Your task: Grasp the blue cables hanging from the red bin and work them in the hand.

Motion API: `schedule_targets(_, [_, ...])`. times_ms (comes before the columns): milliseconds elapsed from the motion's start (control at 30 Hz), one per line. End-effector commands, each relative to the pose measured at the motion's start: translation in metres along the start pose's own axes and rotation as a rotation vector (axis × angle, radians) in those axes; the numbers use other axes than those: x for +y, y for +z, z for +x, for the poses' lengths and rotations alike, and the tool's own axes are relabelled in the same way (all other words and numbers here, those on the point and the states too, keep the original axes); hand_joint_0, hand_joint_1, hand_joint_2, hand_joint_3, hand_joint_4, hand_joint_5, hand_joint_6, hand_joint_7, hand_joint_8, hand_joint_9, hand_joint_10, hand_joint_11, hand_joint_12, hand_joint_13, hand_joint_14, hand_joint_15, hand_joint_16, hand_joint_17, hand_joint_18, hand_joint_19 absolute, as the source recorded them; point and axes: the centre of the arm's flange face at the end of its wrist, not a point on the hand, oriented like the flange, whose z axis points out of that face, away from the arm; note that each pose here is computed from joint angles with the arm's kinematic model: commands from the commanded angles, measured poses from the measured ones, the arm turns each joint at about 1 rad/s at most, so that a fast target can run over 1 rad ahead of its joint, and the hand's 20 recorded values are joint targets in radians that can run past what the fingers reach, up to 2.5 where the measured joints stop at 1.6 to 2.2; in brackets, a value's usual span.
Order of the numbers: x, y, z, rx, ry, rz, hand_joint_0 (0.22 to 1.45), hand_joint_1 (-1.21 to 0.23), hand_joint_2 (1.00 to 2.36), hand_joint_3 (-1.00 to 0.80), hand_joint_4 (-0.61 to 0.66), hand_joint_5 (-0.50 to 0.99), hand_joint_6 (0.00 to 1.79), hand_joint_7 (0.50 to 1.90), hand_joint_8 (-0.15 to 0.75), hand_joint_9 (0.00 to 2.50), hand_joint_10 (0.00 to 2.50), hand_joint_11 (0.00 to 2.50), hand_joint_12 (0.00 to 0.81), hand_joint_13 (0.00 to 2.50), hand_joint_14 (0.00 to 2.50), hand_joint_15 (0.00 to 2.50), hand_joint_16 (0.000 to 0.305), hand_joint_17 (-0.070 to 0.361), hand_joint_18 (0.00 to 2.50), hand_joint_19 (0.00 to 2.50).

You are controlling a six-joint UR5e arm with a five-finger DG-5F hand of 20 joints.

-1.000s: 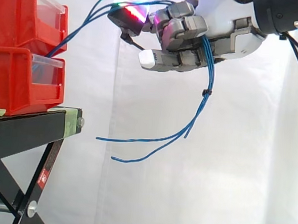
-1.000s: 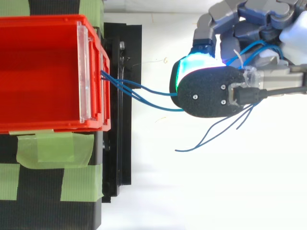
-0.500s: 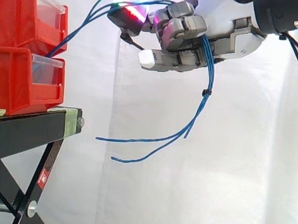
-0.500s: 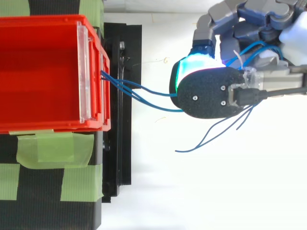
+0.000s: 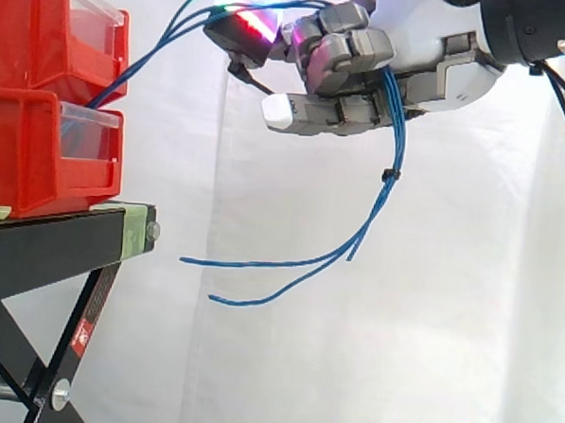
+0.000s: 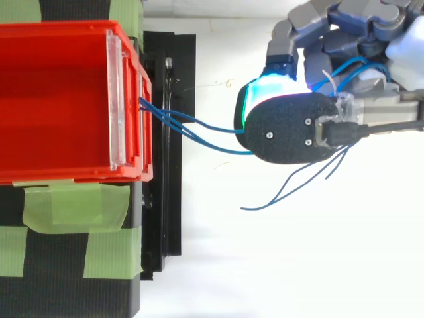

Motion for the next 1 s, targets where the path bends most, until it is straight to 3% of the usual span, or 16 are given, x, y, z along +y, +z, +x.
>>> schedule_targets(0, [-0.0002, -0.0001, 0.0000, 0.000, -0.001, 0.000, 0.98, -0.63, 1.32, 0.25, 0.30, 0.01, 1.47, 1.02, 0.466, 0.64, 2.50, 2.50, 0.541, 0.96, 2.50, 1.68, 0.049, 0.111, 1.10, 0.23])
schedule_targets(967, [-0.0002, -0.0001, 0.0000, 0.000, -0.001, 0.000, 0.98, -0.63, 1.34, 0.22, 0.30, 0.02, 1.46, 1.03, 0.470, 0.64, 2.50, 2.50, 0.539, 0.96, 2.50, 1.67, 0.049, 0.109, 1.10, 0.21])
